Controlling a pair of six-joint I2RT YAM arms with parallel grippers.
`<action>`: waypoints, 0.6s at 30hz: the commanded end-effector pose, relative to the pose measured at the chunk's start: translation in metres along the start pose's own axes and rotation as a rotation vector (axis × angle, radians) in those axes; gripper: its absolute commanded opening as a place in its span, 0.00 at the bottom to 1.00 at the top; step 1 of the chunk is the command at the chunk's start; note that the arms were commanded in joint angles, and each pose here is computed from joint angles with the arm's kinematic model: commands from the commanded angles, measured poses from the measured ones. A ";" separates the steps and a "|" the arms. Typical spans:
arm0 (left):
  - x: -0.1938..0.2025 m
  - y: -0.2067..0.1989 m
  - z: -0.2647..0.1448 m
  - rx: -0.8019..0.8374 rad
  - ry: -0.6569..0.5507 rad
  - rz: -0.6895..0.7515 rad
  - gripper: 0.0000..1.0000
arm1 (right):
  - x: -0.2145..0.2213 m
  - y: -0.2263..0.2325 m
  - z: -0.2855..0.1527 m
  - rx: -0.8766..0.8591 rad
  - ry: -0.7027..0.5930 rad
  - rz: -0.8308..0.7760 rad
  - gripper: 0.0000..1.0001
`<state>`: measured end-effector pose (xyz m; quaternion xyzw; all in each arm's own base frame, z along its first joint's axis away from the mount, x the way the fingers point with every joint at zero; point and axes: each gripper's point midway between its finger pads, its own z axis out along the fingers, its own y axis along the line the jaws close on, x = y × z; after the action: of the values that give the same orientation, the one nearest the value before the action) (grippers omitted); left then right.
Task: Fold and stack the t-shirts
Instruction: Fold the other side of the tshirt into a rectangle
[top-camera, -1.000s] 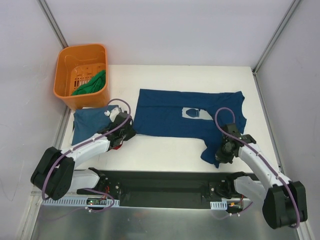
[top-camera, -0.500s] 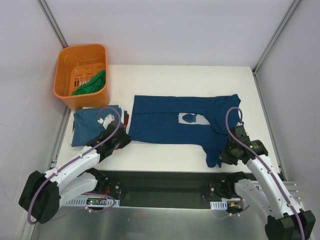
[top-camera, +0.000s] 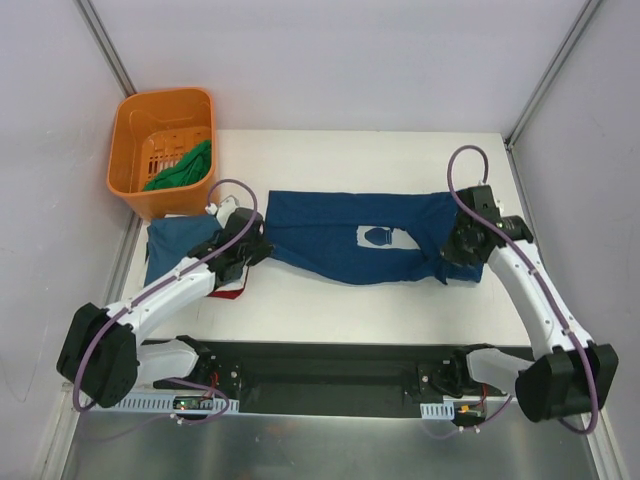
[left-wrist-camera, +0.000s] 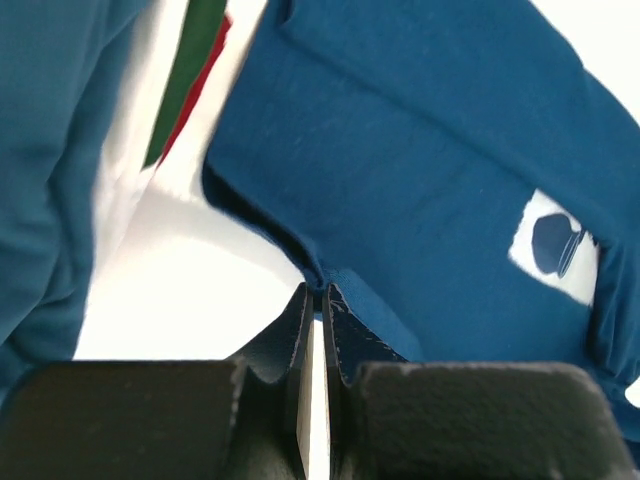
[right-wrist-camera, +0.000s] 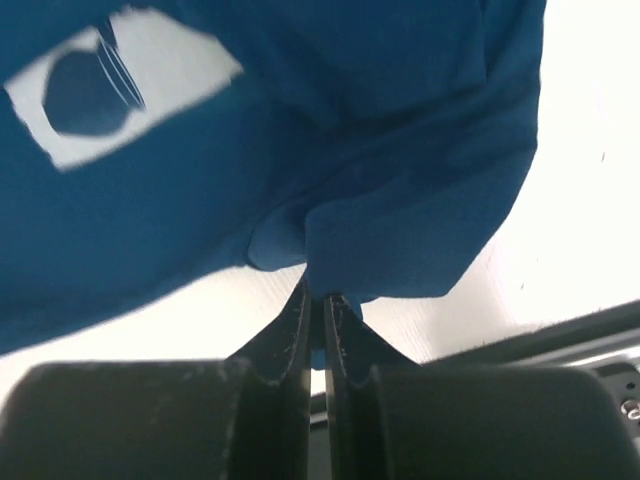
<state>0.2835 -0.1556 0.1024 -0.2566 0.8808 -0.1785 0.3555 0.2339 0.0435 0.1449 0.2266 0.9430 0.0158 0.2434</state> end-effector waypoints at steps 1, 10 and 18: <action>-0.030 -0.008 0.011 -0.043 -0.072 -0.010 0.00 | -0.053 0.016 0.004 0.007 -0.090 -0.023 0.01; -0.059 -0.009 0.045 -0.122 -0.082 -0.019 0.00 | -0.121 0.040 0.041 0.022 -0.066 -0.009 0.01; -0.067 -0.011 0.078 -0.171 -0.058 -0.008 0.00 | -0.156 0.052 0.075 0.052 -0.036 -0.034 0.01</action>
<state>0.3636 -0.1410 0.0861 -0.2957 0.8848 -0.1113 0.3425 0.3855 0.0205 0.1455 0.2314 0.9426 -0.0159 0.2402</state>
